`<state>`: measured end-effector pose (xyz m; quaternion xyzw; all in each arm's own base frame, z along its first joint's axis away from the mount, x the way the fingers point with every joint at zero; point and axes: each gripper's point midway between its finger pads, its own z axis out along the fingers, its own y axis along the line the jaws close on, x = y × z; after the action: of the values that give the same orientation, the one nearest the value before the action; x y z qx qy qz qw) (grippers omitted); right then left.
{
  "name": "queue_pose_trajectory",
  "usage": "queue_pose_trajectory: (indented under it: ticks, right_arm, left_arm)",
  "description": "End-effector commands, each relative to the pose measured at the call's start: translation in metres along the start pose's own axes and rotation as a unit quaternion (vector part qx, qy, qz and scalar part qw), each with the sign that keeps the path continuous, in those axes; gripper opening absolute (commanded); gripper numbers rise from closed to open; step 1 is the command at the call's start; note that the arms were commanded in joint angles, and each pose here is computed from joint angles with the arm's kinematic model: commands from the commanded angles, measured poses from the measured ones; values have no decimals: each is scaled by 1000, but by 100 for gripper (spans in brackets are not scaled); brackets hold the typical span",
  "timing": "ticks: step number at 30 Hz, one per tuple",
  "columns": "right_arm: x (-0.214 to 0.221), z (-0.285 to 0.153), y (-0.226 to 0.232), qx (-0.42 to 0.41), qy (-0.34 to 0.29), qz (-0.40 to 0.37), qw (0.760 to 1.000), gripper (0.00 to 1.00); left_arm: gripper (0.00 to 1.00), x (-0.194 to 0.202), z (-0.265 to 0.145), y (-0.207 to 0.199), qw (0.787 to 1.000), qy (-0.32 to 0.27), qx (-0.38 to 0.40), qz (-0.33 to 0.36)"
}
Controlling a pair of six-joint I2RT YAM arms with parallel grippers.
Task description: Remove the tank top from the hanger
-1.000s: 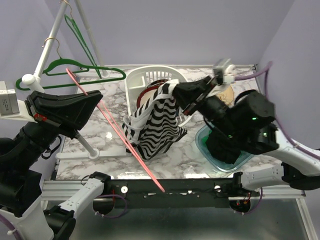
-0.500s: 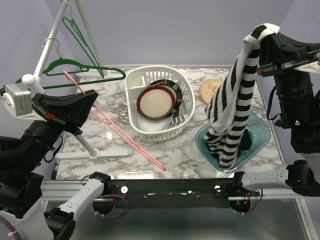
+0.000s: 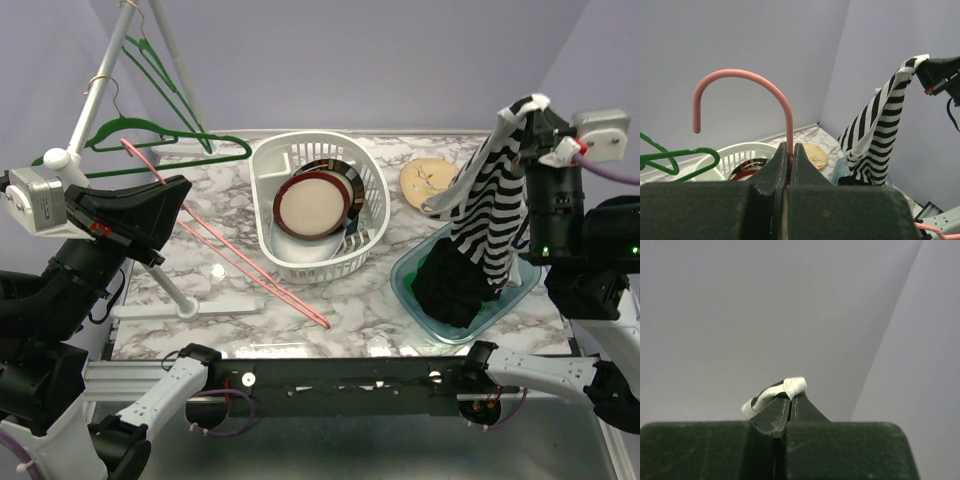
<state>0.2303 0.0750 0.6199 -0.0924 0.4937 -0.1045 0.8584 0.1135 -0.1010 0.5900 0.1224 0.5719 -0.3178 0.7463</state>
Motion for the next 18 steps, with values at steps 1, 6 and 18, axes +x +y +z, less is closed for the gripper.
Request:
queue_pose_trajectory:
  ticks: [1,6,18]
  right_arm:
    - [27,-28,-15,34,9,96,995,1]
    - [78,-46,3,53,72,144,985,1]
    - [141,-99,-57,230,274,60,932,1]
  left_arm:
    - [0,-8,2,5,1000,-17,-14,13]
    - [0,-12,5,5,1000,-20,-13,14]
    - [0,-14,8,9,999,-27,-20,20]
